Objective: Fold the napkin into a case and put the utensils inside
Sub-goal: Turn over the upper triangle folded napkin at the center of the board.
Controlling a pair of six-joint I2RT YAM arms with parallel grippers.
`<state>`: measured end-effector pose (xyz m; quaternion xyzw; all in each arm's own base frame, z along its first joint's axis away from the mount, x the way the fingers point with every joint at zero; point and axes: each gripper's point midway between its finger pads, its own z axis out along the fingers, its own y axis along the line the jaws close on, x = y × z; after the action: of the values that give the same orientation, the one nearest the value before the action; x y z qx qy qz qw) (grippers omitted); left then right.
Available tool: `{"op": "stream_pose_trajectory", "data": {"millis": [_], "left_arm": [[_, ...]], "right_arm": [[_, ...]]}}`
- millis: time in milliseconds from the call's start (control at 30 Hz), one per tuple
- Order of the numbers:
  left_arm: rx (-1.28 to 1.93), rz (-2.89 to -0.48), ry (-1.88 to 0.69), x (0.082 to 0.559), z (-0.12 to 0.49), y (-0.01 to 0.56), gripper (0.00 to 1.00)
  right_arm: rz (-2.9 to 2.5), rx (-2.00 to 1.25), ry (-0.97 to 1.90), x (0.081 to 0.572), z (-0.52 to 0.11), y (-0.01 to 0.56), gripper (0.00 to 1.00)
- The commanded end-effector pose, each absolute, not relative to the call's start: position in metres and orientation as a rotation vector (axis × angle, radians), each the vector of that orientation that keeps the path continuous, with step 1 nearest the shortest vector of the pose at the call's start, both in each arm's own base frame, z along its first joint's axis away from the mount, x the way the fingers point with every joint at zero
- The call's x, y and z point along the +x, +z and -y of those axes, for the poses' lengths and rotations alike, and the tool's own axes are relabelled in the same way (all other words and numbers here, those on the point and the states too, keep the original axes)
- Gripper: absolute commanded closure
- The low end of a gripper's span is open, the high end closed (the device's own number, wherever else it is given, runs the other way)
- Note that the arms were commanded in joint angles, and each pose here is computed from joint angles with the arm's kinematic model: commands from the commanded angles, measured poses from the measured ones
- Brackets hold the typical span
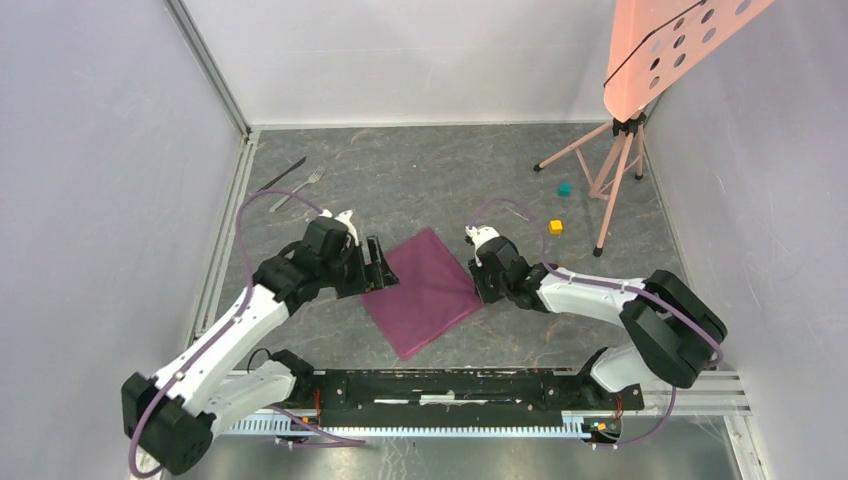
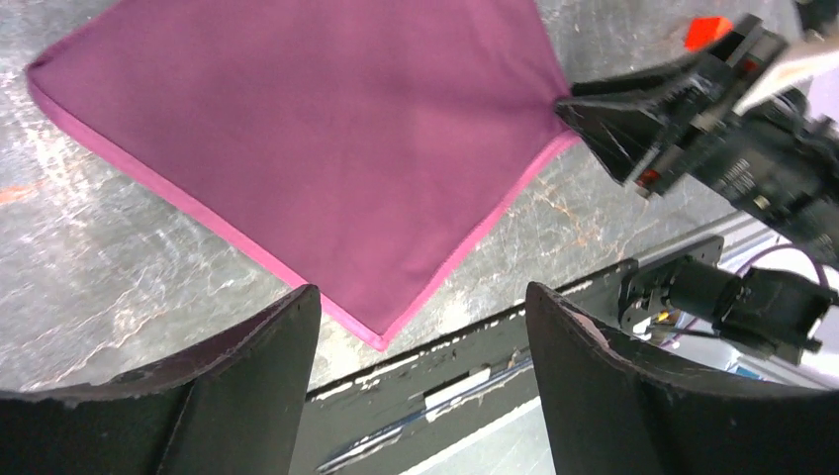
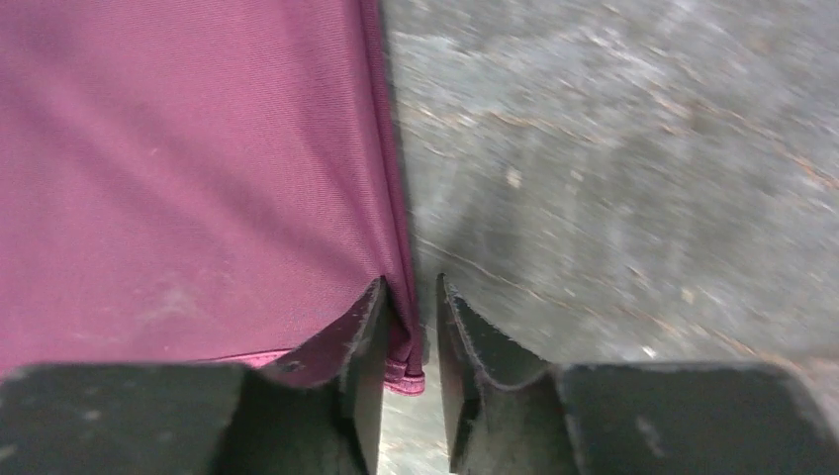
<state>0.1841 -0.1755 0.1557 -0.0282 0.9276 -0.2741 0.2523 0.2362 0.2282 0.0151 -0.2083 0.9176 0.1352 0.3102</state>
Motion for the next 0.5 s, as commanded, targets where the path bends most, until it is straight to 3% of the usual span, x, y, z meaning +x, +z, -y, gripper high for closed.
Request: {"op": "stream_pose_trajectory", "data": {"millis": [0, 100, 200, 333, 467], "left_arm": [[-0.250, -2.437, -0.837, 0.224, 0.198, 0.153, 0.18], [-0.372, -2.460, -0.810, 0.249, 0.188, 0.132, 0.21], [-0.511, -2.442, -0.909, 0.269, 0.179, 0.112, 0.25], [-0.595, -2.469, -0.966, 0.286, 0.171, 0.089, 0.30], [-0.604, -2.507, -0.880, 0.295, 0.164, 0.071, 0.32]], "right_arm": [[-2.532, -0.628, -0.037, 0.221, -0.153, 0.002, 0.65], [-2.435, -0.661, 0.050, 0.255, -0.177, 0.038, 0.41], [-2.313, -0.681, 0.252, 0.287, -0.230, 0.077, 0.30], [-2.237, -0.684, 0.639, 0.305, -0.307, 0.098, 0.31], [-2.125, -0.629, 1.002, 0.323, -0.361, 0.114, 0.41]]}}
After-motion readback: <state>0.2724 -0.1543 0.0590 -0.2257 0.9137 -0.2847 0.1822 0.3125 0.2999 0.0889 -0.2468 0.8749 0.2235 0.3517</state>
